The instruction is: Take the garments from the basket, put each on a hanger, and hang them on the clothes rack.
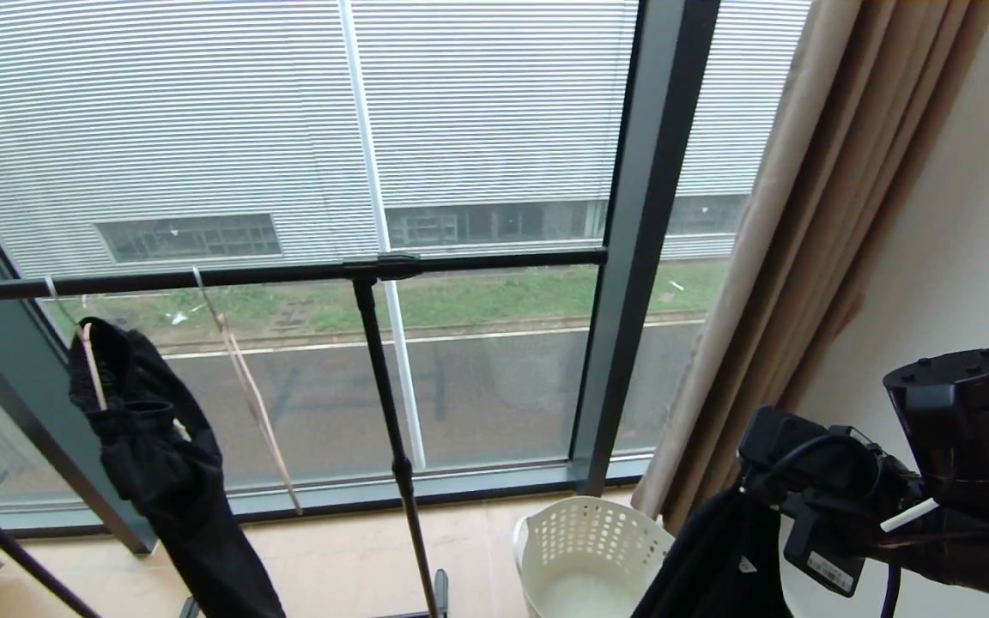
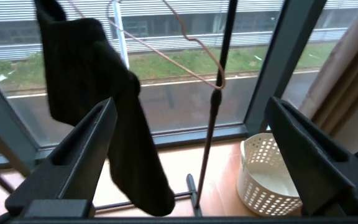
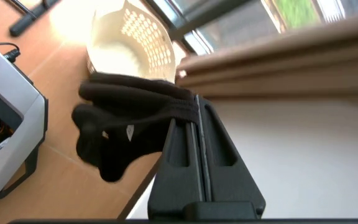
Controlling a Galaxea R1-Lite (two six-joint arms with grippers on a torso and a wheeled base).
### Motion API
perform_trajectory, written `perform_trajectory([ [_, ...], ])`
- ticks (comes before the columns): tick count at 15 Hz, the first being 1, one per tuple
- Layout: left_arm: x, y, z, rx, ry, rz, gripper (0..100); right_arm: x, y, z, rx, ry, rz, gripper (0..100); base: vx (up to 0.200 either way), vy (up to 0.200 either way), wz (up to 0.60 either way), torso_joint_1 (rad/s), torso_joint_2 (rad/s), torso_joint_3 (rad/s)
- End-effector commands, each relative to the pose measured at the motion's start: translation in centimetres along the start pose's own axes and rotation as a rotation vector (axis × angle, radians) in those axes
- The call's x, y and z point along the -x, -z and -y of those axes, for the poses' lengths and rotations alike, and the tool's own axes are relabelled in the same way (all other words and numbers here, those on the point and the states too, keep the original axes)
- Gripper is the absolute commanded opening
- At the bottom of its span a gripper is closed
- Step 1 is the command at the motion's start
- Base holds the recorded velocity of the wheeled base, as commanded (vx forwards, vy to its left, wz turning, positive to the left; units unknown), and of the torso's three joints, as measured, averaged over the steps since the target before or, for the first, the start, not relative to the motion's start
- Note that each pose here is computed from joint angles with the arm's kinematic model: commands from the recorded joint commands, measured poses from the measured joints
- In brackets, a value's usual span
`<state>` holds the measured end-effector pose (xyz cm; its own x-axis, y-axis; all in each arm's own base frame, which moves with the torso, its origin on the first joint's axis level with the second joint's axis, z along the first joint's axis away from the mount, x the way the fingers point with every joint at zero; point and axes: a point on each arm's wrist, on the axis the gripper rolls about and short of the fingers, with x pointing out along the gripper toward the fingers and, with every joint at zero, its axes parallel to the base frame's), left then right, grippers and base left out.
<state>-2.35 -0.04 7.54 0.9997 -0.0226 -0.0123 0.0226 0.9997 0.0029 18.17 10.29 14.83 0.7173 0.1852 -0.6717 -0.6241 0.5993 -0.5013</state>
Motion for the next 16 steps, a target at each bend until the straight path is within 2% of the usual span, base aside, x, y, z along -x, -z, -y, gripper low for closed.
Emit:
perform_trajectory([
  [1,-0.01,0.0,0.0,0.0,0.002,-0.001,100,-0.13,-0.03,-0.02,-0.001,0.003,0.006,0,-0.2,0.0,0.0,-0.007,0.0,0.002],
  [3,-0.01,0.0,0.0,0.0,0.0,-0.001,100,-0.16,0.0,-0.06,-0.002,0.006,0.011,0,-0.2,0.0,0.0,0.007,0.0,0.005],
  [16,-0.01,0.0,0.0,0.002,-0.001,-0.001,100,-0.14,0.05,-0.08,-0.002,0.007,0.012,0,-0.2,0.2,0.0,0.0,0.0,0.002],
])
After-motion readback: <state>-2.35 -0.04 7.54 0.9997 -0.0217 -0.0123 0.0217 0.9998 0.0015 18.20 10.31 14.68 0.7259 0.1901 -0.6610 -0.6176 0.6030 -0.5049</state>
